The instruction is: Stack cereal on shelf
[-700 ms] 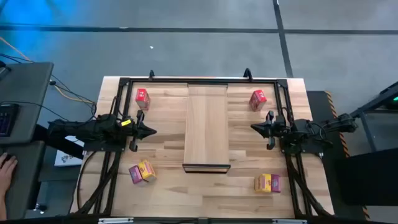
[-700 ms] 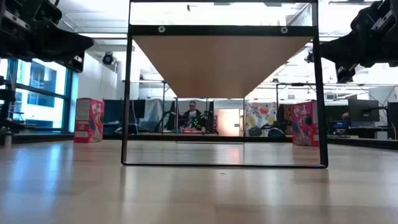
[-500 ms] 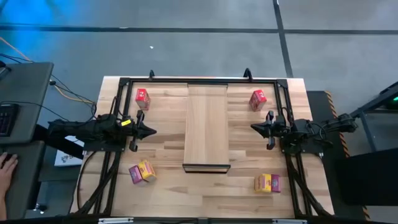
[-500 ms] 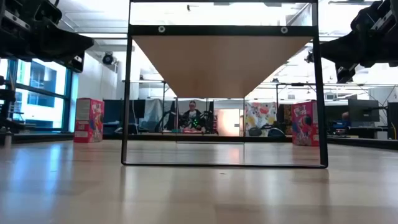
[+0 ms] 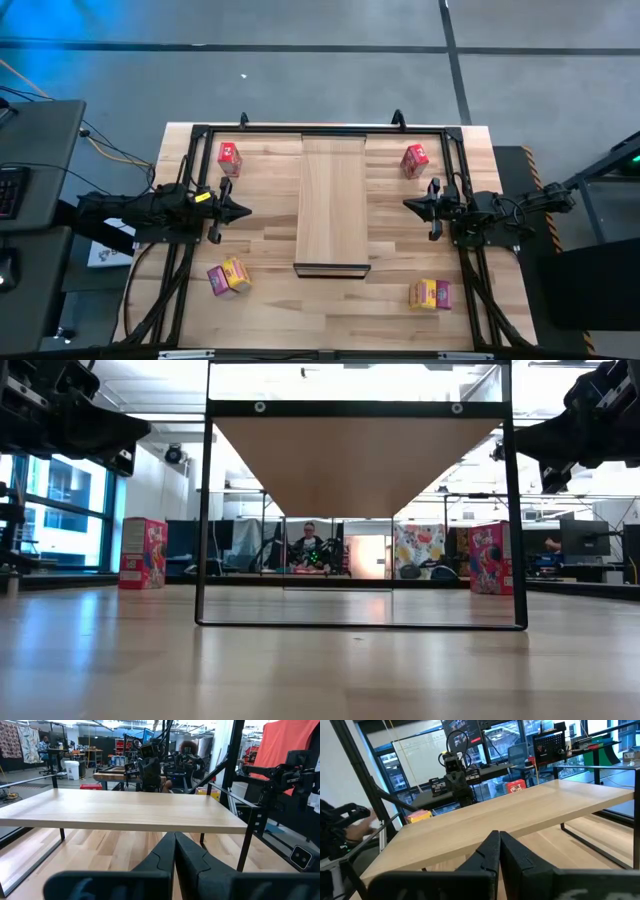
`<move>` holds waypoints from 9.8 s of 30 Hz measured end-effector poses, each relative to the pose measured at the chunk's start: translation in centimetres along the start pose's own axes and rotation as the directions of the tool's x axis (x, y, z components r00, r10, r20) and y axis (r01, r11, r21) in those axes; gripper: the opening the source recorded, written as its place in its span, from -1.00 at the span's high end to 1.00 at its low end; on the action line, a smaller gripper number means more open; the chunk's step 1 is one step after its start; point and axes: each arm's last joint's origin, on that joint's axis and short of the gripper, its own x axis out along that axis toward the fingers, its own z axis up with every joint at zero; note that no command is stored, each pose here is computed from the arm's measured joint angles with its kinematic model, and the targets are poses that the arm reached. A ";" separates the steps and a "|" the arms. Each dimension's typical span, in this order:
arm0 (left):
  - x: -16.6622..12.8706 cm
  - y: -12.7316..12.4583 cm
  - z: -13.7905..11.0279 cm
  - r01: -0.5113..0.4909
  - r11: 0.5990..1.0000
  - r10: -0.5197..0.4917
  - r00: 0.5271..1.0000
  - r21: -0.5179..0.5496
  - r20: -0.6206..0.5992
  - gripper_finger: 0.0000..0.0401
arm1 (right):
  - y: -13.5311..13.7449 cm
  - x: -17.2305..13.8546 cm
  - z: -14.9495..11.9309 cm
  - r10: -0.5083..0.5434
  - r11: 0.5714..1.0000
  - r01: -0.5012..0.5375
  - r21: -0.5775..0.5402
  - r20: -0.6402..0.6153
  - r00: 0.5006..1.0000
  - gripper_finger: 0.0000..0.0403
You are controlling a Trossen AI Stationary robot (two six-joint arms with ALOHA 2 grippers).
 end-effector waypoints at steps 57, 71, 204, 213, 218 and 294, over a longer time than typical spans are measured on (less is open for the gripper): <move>0.0 0.0 0.0 0.000 1.000 0.000 1.000 0.000 0.000 1.00 | 0.0 0.0 0.0 0.000 1.000 0.000 0.000 0.001 1.000 1.00; 0.0 0.0 0.0 0.000 1.000 0.000 1.000 0.000 0.000 1.00 | 0.0 0.0 0.0 0.000 1.000 0.000 0.001 0.001 1.000 1.00; 0.0 0.0 0.0 0.000 1.000 0.000 1.000 0.000 0.000 1.00 | 3.4 24.5 20.4 -0.445 0.885 0.081 -0.458 -0.784 0.433 0.41; 0.0 0.0 0.0 0.000 1.000 0.000 1.000 0.000 0.000 1.00 | 1.8 27.6 18.4 -0.462 0.874 0.024 -0.486 -0.814 0.352 0.41; 0.0 0.0 0.0 0.000 1.000 0.000 1.000 0.000 0.000 1.00 | 0.1 27.8 18.8 -0.546 0.834 0.300 -0.462 -0.766 0.338 0.41; 0.0 0.0 0.0 0.000 1.000 0.000 1.000 0.000 0.000 1.00 | -3.6 27.4 19.6 -0.584 0.489 0.853 -0.185 -0.795 0.163 -0.04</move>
